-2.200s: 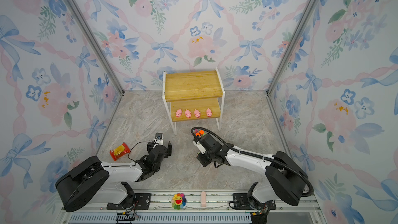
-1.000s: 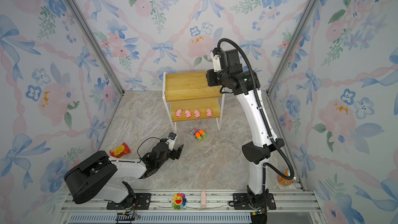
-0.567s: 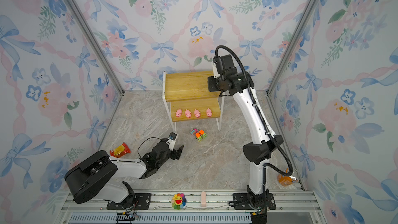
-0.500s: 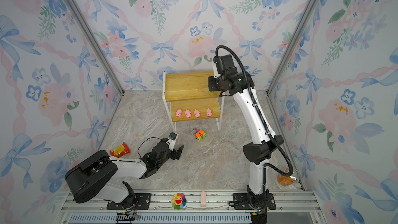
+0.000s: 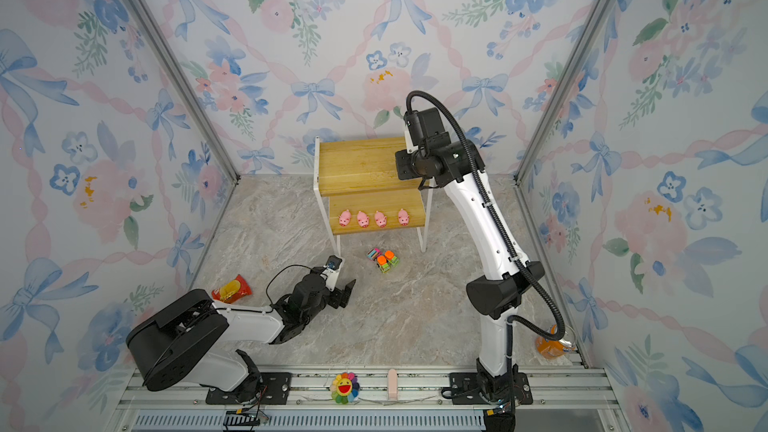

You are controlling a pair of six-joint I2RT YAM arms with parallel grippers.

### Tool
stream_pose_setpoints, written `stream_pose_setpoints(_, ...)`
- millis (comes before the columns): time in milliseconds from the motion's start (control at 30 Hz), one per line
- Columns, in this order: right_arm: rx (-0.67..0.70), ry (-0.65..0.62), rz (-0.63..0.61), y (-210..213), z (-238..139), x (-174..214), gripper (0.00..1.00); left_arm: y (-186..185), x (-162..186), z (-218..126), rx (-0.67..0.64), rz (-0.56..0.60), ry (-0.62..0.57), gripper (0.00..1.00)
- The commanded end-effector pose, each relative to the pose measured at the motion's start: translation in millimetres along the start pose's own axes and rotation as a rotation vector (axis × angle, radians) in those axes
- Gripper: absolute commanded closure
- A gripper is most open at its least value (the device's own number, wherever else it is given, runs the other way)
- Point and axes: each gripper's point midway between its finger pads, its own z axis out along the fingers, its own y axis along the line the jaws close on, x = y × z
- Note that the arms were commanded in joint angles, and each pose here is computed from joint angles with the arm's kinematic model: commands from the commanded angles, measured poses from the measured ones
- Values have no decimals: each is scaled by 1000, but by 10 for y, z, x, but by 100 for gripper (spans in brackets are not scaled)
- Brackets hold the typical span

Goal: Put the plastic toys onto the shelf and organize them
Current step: 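Carry the held truck up over the top shelf with the right gripper, then open the right gripper to set the truck on the top shelf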

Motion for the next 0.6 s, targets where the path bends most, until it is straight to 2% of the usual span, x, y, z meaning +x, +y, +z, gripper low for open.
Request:
stream_pose_setpoints(0,25,5,-21,-34,-42,17,69,-2,-89,17,3,-10,-27,11)
stream_pose_setpoints(367,24,15,-24,-24,12,41,66,14,-68,6,-4,-9,-24,10)
stream_pose_setpoints(567,23,16,-25,-19,33,43,59,22,-58,6,-9,-7,-22,10)
